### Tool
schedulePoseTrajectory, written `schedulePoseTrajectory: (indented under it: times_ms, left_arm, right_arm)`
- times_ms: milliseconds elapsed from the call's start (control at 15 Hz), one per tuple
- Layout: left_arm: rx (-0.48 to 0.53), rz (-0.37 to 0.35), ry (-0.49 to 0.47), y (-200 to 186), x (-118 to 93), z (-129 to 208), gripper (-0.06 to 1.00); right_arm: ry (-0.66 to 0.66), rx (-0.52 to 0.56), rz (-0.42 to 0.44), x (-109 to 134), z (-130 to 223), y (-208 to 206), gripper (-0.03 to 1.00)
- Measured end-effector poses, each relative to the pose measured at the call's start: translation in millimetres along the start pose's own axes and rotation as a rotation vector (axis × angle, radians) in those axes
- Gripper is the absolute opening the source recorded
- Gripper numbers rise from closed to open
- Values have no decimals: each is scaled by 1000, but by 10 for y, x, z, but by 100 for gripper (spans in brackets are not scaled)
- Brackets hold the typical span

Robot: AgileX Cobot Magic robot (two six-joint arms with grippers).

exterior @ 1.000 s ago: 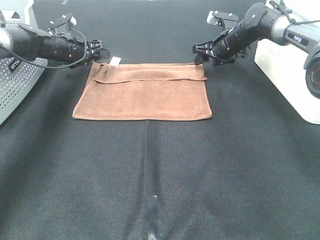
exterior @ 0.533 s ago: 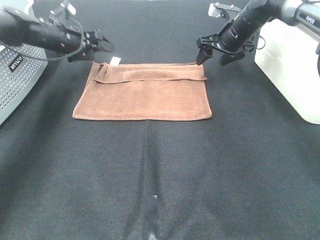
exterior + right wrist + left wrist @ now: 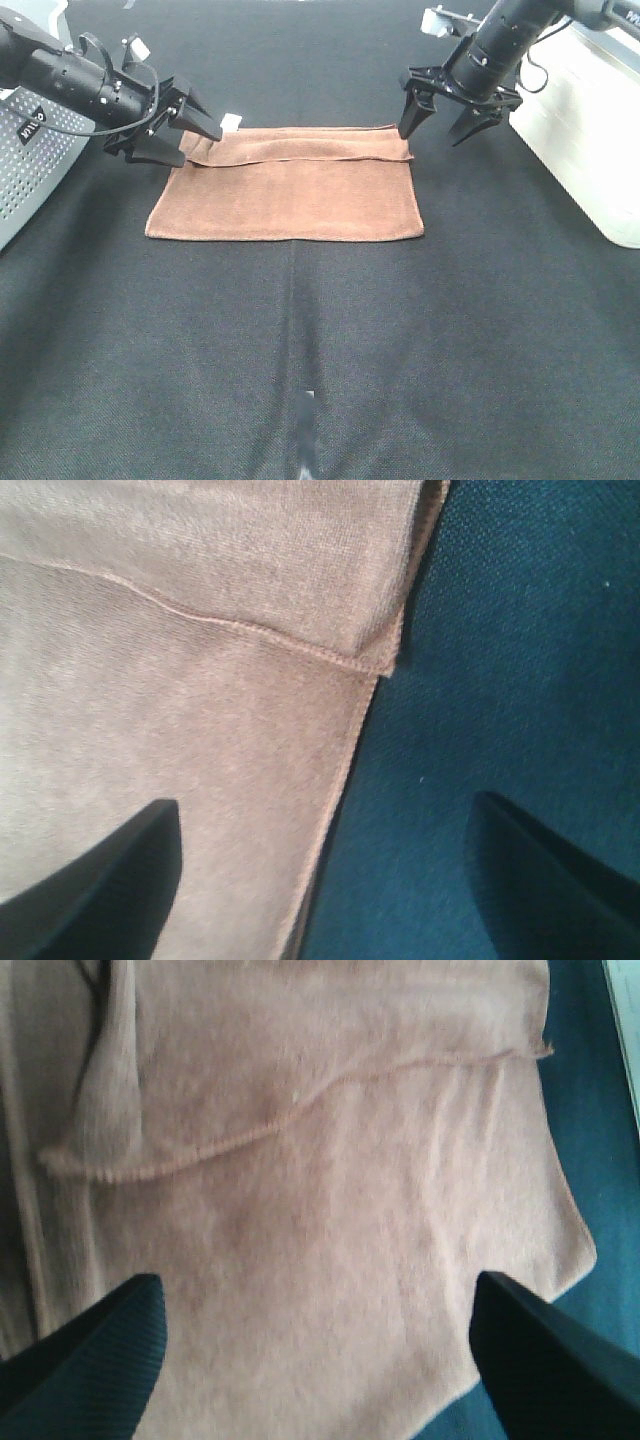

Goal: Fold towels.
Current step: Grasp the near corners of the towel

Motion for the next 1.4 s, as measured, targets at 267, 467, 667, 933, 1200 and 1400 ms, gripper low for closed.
schedulePoseTrajectory:
  times_ms: [267, 467, 667, 933, 1200, 1400]
  left_arm:
    - [3, -70, -82, -157, -3, 304, 79]
    - [8, -111, -115, -204, 42, 488, 79]
    - [35, -172, -110, -211, 163, 664, 79]
    - [36, -217, -76, -224, 248, 668, 79]
    - [-20, -257, -70, -206, 283, 572, 79]
    - [-54, -284, -72, -215, 332, 515, 79]
  right_arm:
    - [32, 76, 2, 7, 252, -41, 69]
    - [71, 161, -8, -1, 555, 15, 69]
    - [102, 161, -72, 80, 762, 85, 69]
    - [105, 123, -83, 15, 824, 290, 69]
    - [87, 74, -81, 5, 740, 301, 69]
    - [86, 87, -80, -26, 766, 377, 69]
Point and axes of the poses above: a point on each arm's last joint axis where the gripper is mounted, y pointing out along that axis toward the gripper, x along the wrist's bending axis when the last joint is at zero, z = x × y, the point moved 9 cm from there along y, pointing out along that axis toward the gripper, and after that the axes turned 5 degrees about y, right-handed, at the moved point
